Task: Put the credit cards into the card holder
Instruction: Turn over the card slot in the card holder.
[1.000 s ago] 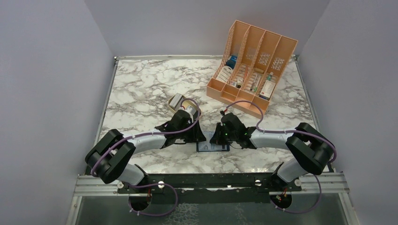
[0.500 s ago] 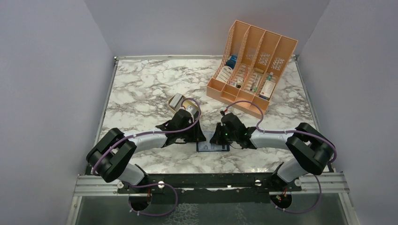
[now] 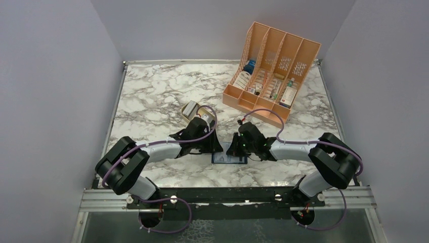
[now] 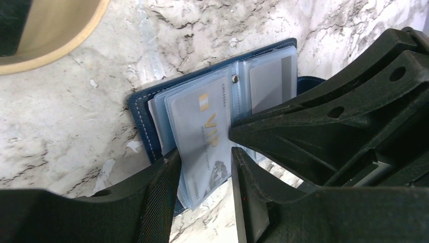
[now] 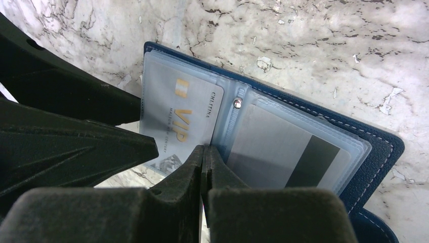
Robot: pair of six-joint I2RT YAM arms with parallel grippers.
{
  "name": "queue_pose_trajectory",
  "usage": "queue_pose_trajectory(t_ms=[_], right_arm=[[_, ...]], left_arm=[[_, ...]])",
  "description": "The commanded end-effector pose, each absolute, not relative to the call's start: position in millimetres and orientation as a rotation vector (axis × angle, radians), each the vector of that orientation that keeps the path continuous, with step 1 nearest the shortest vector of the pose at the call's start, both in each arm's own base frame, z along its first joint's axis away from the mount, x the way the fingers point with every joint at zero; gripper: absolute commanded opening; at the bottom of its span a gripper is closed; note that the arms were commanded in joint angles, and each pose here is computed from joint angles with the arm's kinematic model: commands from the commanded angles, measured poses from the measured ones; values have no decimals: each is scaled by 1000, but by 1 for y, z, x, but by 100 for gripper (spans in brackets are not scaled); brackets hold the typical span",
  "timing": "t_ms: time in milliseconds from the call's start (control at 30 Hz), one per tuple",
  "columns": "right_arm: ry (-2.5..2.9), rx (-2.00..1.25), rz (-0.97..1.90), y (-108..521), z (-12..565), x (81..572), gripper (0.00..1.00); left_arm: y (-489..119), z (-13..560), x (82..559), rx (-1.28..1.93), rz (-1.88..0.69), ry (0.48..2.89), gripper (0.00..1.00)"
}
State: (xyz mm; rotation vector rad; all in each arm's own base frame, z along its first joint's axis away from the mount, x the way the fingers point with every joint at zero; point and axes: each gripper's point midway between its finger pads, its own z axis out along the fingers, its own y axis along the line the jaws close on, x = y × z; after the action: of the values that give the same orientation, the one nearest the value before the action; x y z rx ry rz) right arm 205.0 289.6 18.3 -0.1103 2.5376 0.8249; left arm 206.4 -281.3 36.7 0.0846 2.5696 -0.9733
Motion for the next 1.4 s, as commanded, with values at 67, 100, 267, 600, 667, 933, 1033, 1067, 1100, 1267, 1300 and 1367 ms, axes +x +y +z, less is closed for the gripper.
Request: queue_pose_trajectory(t_ms=[67,100,267,600,667,933,1033,1067,1100,1267,1300,1367], right_arm=[[2645,-131,733,269,-4,184,5],[2643,-130,730,269,-4,185,5],[2632,-130,732,270,0,187,6],[2545,-143,705,262,33,195,20],[2531,-136,690,257,39,196,24],[2466,-73,561,227,64,200,29],[2419,-18,533,213,79,201,29],[2402,3,532,210,84,201,30],[2380,31,535,206,90,201,30],[2295,56,572,198,111,201,31],[2289,56,582,198,113,201,31],[2283,59,602,199,116,199,31]], left_arm=[[-305,66,204,78,-1177,2510,44],[-307,70,203,77,-1197,2504,44],[-310,84,202,64,-1247,2478,43],[-316,96,202,81,-1294,2447,41],[-320,95,200,89,-1313,2452,41],[-340,101,199,154,-1350,2446,41],[-352,106,199,197,-1376,2431,41],[-358,110,199,216,-1388,2419,41],[-362,111,198,235,-1394,2416,41],[-364,114,203,295,-1359,2391,41],[-363,115,206,307,-1330,2387,41],[-359,115,212,347,-1253,2390,41]])
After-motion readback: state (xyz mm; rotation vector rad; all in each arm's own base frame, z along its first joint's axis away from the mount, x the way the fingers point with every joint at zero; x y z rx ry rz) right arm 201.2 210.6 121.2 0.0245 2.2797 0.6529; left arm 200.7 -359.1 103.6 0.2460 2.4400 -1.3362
